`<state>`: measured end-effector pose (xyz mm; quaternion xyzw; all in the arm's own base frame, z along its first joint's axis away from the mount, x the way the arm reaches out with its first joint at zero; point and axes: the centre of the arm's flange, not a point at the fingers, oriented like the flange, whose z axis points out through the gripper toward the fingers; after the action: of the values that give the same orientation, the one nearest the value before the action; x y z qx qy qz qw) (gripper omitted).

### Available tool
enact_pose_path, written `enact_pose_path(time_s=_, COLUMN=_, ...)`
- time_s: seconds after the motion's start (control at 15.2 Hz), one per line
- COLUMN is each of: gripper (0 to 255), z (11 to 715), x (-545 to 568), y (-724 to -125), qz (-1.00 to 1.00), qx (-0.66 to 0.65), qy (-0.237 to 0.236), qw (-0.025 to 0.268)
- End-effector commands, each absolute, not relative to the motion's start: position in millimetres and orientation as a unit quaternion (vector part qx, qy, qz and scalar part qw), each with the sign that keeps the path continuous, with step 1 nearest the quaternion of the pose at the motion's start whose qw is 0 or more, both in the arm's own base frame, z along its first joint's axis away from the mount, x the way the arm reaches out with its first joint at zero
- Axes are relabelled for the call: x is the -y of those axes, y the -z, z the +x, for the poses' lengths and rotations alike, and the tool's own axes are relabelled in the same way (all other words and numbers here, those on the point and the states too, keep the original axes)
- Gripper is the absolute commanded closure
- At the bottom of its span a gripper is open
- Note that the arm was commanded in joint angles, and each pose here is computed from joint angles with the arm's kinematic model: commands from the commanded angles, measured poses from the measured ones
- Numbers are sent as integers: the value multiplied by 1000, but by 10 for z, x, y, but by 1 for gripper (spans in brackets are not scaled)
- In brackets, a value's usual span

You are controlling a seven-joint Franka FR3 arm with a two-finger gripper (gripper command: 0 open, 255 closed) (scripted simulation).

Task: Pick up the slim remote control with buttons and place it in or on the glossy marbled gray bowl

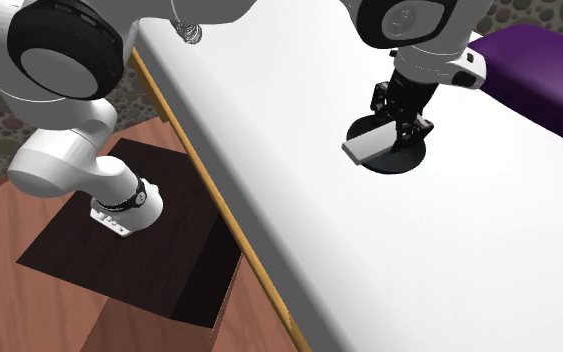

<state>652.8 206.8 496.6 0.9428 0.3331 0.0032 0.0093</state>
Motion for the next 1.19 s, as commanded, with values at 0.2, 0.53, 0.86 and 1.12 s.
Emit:
enact_pose_path(time_s=0.2, gripper=255, z=6518, x=-2066, y=-4940, qz=943, qx=-333, qy=-4, qw=9)
enact_pose_path(time_s=0.53, gripper=0, z=6518, x=-2064, y=-4938, qz=943, qx=-333, qy=-4, qw=9)
enact_pose_path(time_s=0.86, gripper=0, z=6517, x=-2068, y=-5072, qz=943, qx=-333, qy=-4, qw=9)
enact_pose_path(time_s=1.12, gripper=0, z=6512, x=-2074, y=-5440, qz=943, qx=-333, qy=-4, qw=9)
